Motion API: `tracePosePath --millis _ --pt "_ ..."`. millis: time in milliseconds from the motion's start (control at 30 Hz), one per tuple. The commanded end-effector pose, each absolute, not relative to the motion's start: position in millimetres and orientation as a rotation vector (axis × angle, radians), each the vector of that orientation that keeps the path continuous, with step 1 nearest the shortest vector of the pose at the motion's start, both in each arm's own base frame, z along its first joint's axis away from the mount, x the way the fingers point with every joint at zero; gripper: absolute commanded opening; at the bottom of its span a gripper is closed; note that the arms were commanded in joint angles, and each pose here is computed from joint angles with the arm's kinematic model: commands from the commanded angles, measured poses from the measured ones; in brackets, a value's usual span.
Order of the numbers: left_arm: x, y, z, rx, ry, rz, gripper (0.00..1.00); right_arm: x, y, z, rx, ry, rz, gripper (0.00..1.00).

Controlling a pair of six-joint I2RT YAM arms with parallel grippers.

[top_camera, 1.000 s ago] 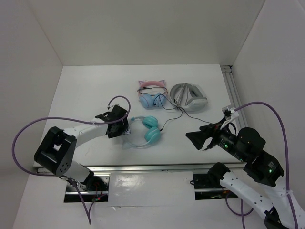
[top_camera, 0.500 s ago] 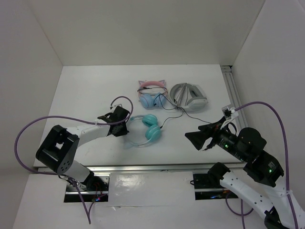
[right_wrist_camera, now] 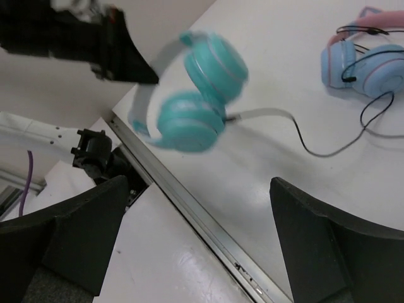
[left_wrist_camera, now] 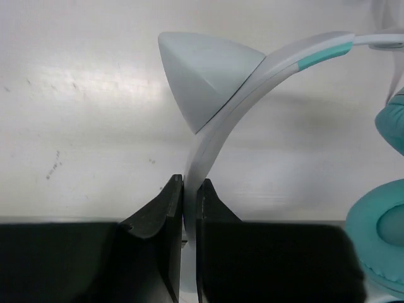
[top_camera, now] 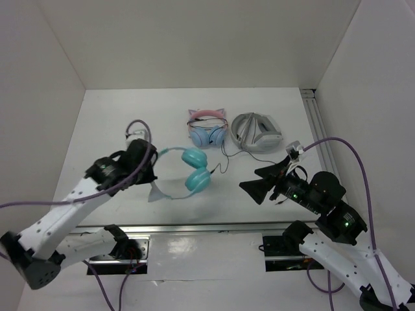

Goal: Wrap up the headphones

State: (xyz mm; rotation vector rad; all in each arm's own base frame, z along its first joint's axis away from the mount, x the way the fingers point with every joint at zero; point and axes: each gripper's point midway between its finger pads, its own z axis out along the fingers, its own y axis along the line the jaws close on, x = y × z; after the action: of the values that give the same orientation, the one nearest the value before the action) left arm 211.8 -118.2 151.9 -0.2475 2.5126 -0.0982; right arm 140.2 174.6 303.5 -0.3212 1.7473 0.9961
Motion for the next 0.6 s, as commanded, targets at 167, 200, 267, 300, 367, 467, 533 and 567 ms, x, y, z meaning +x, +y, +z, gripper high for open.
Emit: tracePosePath --millis 167,200,267,300,367,467,533,567 --pt "165 -43 363 -0.235 2.11 -0.179 0.0 132 189 392 -0.452 1.268 1.091 1.0" --pt "160 -38 378 -0.215 2.079 -0.189 0.0 130 191 394 -0.47 1.238 1.106 1.0" --pt "153 -42 412 -0.133 2.009 -0.268 0.0 125 197 406 -0.535 1.16 1.117 1.0" --pt "152 -42 421 -0.124 1.99 -0.284 0.0 122 200 412 -0.561 1.134 1.121 1.0" --pt "149 -46 437 -0.08 1.959 -0.325 0.0 118 206 417 -0.62 1.104 1.133 1.0" --pt "154 -55 438 -0.05 1.977 -0.34 0.0 118 212 423 -0.655 1.057 1.141 0.99" --pt "157 -57 437 -0.048 1.987 -0.334 0.0 116 220 422 -0.695 1.037 1.176 0.97" --pt "157 -57 437 -0.048 1.987 -0.334 0.0 115 223 422 -0.705 1.036 1.195 0.96"
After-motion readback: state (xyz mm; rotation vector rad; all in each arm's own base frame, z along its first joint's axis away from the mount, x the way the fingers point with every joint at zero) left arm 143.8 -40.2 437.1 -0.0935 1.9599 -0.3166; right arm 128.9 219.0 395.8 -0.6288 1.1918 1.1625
